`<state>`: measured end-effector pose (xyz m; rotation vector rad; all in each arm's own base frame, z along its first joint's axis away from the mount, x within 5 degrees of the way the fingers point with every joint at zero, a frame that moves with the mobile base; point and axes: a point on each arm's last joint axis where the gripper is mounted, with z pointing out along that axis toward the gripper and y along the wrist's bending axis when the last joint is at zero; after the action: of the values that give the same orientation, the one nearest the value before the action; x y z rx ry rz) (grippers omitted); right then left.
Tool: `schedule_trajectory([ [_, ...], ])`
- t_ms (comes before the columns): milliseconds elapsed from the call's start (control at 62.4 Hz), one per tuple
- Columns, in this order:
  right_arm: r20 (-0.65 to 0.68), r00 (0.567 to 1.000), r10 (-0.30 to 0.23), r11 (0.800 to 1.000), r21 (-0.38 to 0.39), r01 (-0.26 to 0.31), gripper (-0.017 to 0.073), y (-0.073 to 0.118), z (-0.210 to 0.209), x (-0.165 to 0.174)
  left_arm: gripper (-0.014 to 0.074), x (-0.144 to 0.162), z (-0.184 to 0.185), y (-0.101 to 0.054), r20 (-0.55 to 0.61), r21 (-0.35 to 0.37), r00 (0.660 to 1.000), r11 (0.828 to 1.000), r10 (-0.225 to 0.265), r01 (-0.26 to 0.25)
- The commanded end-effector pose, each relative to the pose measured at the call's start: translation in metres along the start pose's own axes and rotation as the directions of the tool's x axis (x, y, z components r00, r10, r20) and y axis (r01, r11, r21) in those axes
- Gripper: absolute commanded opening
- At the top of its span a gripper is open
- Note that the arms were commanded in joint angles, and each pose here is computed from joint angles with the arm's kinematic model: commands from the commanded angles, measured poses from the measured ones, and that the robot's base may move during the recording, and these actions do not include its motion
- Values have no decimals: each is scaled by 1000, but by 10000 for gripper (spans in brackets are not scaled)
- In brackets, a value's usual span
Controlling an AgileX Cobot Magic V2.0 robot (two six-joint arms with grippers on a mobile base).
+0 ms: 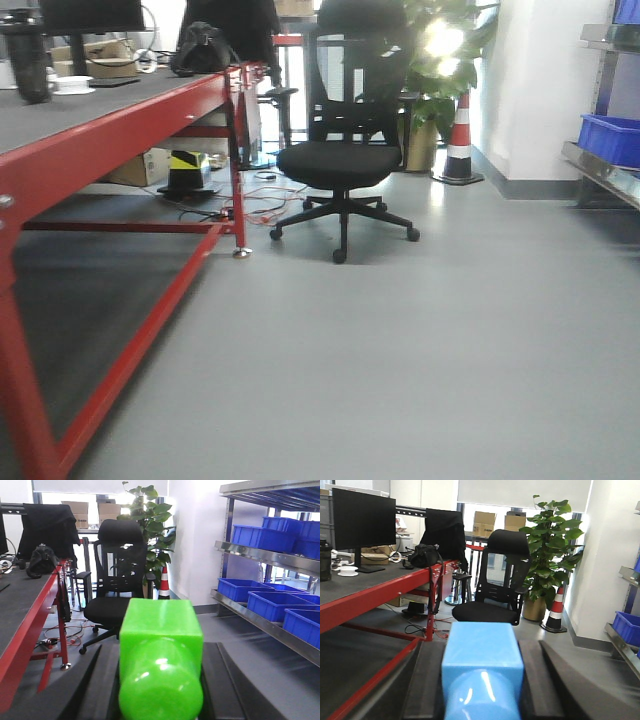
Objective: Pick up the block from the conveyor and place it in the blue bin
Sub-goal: 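Drive the base away from the conveyor toward the bin shelves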
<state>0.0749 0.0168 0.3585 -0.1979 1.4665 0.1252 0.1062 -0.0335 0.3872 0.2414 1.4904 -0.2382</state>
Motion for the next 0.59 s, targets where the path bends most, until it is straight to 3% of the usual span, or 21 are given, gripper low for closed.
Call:
schedule_trajectory([
  [0, 29, 1000, -3, 1000, 8, 3, -168, -1, -1, -3, -111, -2, 0, -1, 18, 5, 1000, 1000, -11, 11],
  [577, 29, 1000, -3, 1000, 8, 3, -168, -1, -1, -3, -111, -2, 0, -1, 18, 5, 1000, 1000, -11, 11],
])
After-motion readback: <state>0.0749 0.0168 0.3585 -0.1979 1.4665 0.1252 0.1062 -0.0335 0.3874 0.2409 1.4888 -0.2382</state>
